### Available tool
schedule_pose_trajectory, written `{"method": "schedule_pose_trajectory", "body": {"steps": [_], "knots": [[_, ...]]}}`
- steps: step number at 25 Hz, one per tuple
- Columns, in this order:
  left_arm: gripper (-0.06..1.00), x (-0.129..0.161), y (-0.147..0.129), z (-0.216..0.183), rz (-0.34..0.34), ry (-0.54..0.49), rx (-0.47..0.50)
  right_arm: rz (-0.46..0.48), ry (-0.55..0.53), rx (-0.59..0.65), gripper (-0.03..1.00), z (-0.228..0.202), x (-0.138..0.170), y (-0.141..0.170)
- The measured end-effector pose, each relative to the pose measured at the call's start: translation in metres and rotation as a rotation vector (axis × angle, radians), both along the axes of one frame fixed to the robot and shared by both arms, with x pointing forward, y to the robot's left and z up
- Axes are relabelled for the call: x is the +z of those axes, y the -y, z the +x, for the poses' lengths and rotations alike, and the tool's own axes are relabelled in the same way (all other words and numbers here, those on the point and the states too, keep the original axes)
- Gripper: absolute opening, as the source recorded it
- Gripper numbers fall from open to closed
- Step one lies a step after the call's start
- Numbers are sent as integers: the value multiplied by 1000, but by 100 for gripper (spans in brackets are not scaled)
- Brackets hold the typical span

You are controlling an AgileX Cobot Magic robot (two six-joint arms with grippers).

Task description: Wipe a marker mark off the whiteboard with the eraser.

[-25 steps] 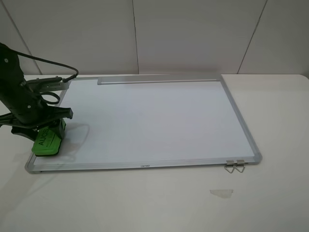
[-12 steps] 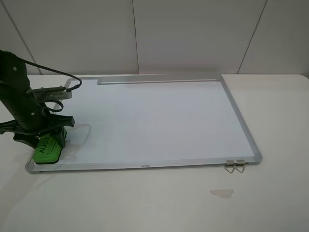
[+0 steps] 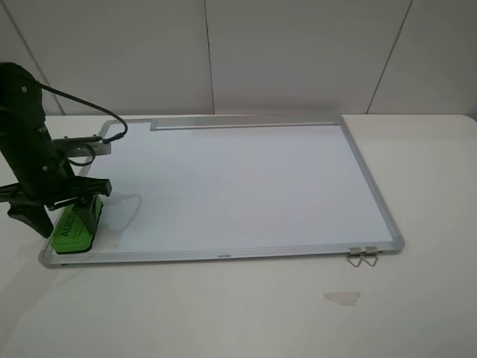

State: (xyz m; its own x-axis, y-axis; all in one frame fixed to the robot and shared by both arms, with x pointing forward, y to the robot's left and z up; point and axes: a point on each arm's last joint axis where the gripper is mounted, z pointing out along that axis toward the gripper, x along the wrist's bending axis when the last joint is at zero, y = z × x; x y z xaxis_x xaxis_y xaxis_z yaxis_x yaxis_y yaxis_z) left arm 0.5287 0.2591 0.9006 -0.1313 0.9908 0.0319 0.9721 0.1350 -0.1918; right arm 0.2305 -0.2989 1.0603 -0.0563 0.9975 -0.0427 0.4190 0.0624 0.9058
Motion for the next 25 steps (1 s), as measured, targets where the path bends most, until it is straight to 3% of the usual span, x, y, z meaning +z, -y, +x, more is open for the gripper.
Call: {"method": "schedule_pose_trajectory", "body": {"steps": [6,10,16,25], "knots": [[65,27,-2,-3,2,-125,-107,0,0,0,81,0,0,0],[65,44,-9,-13,64,-187,-163,0,0,0,81,0,0,0],[65,81,-14,-26,80,-61,-169,0,0,0,81,0,0,0],[65,147,-24,-101,68,230,-108,0,0,0,81,0,0,0]]}}
